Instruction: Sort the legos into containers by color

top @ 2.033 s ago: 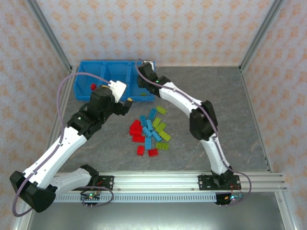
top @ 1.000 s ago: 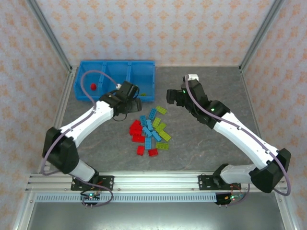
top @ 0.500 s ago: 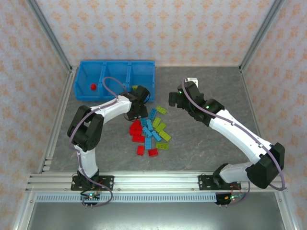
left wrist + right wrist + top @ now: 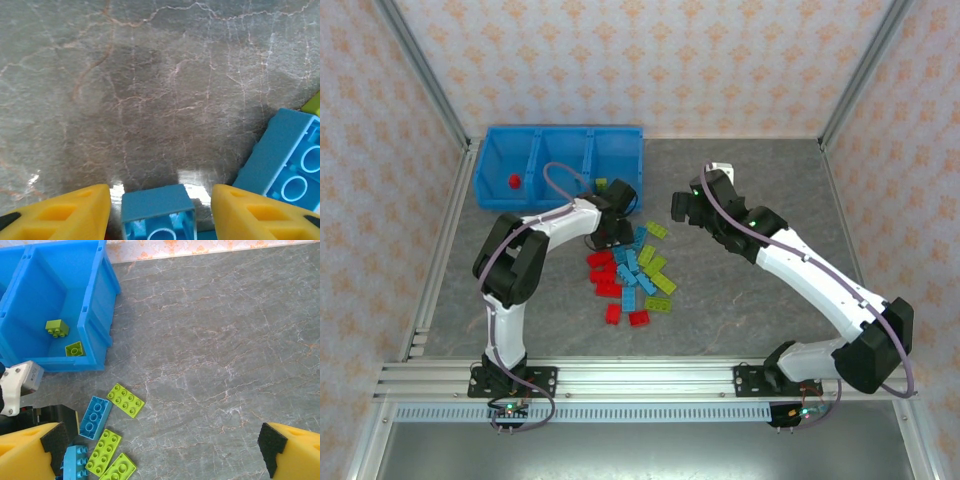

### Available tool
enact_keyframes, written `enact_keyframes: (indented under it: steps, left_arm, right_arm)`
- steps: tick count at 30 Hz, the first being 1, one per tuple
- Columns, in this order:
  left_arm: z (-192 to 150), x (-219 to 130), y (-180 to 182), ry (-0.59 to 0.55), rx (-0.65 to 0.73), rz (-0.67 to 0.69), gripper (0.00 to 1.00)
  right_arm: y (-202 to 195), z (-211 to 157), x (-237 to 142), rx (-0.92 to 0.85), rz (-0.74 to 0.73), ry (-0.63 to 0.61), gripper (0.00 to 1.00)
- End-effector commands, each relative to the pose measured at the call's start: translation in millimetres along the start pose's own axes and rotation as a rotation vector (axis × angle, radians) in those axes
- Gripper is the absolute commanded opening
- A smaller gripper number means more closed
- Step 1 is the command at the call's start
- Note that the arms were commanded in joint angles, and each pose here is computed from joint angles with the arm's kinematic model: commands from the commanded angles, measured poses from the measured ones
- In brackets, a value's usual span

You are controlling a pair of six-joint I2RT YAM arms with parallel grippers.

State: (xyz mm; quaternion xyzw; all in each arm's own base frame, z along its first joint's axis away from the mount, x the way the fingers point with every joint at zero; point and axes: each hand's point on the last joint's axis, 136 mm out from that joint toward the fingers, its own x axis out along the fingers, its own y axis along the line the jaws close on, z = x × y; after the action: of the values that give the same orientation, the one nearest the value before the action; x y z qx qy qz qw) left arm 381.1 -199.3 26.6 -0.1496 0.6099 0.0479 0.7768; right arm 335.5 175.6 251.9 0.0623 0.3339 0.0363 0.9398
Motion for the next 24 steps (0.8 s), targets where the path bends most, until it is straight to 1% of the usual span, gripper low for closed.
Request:
enact_keyframes:
  steps: [1,3,7,10,11,14,18,21,24]
  left_arm:
    - [-9,10,3,0.037,0.027,0.032,0.49]
    - [-10,10,5,0.038,0.025,0.039,0.42]
    - [-6,-2,1,0.011,0.020,0.014,0.34]
    - [9,-29,-3,-0.053,0.030,0.000,0.31]
    - [16,-42,-4,-0.087,0.037,-0.001,0.30]
    - [44,-90,-4,-0.216,0.059,-0.001,0.27]
    - [94,-144,25,-0.369,0.032,0.086,0.25]
    - [134,-170,54,-0.444,-0.036,0.118,0.24]
    - [179,-186,82,-0.536,-0.065,0.196,0.24]
  right_arm:
    - [0,3,-2,0.022,0.000,0.008,0.99]
    - [1,1,-1,0.020,0.004,0.019,0.99]
    - [7,-5,-2,0.029,0.042,0.048,0.99]
    - [14,-9,-1,0.043,0.077,0.073,1.00]
    - [15,-9,-2,0.052,0.086,0.077,1.00]
    - [26,-13,0,0.073,0.143,0.098,1.00]
    - [53,-31,7,0.096,0.274,0.188,1.00]
    - [61,-41,14,0.125,0.297,0.232,1.00]
    - [62,-45,17,0.141,0.293,0.243,0.99]
